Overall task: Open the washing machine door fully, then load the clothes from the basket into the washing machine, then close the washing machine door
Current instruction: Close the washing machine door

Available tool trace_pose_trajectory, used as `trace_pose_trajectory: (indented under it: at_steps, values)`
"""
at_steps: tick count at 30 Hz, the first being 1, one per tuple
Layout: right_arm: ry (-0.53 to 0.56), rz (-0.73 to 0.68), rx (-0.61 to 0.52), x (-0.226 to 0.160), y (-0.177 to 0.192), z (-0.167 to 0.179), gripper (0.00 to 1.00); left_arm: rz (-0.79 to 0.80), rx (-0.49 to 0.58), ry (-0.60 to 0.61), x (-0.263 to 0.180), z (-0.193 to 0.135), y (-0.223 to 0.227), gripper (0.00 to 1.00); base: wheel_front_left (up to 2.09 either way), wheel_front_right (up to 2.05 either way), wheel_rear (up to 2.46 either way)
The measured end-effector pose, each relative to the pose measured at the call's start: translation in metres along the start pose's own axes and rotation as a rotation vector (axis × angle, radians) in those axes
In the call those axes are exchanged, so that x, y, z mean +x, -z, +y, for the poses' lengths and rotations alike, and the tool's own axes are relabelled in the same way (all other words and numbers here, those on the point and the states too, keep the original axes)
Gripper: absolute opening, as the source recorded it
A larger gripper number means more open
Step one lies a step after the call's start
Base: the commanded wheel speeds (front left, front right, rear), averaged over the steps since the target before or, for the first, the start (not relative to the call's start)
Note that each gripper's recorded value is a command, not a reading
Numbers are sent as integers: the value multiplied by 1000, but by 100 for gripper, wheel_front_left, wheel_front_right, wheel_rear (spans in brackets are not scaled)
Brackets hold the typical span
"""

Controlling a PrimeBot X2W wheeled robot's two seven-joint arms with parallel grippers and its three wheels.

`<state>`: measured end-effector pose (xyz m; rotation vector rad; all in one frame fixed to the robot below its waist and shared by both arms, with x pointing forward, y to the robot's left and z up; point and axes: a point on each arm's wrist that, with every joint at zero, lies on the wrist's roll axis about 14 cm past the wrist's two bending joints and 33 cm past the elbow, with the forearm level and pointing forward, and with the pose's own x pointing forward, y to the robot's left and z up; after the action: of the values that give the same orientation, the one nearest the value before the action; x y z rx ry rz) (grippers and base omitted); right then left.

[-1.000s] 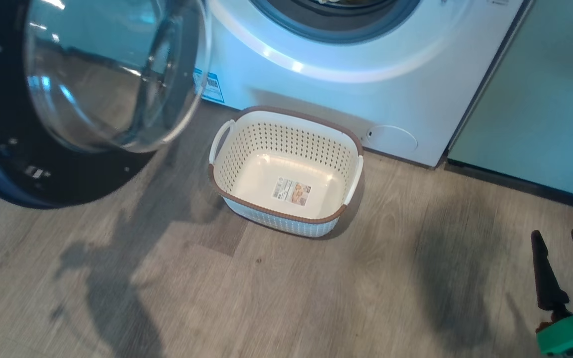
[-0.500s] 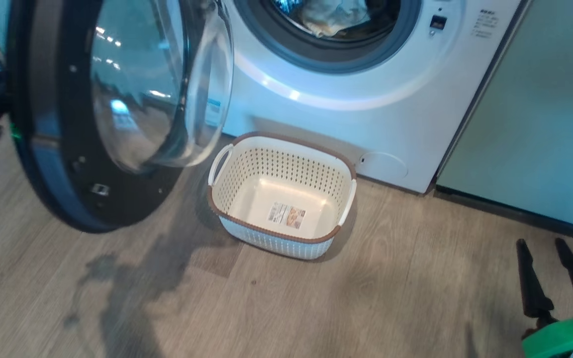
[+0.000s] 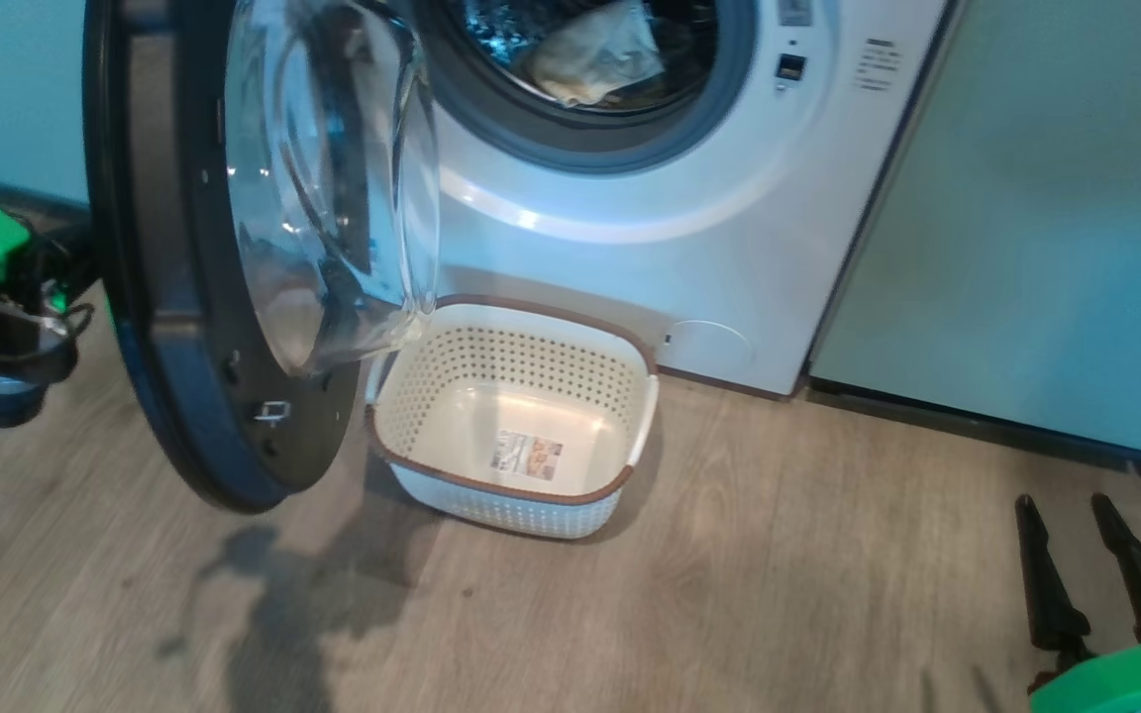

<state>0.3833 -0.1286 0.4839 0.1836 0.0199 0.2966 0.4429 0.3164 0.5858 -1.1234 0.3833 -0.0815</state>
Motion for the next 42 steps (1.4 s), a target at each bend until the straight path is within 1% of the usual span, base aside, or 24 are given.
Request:
trace_pose_trajectory:
  at_steps: [5, 11, 20, 24, 33, 42]
  values:
    - [33, -5, 2, -7, -1, -9, 100, 49, -4, 40, 17, -11, 18, 0, 0, 0, 0]
    - [91, -12, 7, -20, -3, -24, 100, 142, 14, 90, 43, -27, 50, 0, 0, 0, 0]
    - [184, -23, 5, -41, -6, -49, 100, 228, 15, 192, 81, -62, 90, 0, 0, 0, 0]
    - [231, -26, 4, -53, -7, -61, 100, 266, 14, 208, 98, -69, 111, 0, 0, 0, 0]
    - [332, -32, 1, -76, -9, -85, 100, 295, 10, 231, 134, -82, 143, 0, 0, 0, 0]
    - [396, -29, 3, -89, -9, -99, 100, 302, 2, 243, 160, -88, 162, 0, 0, 0, 0]
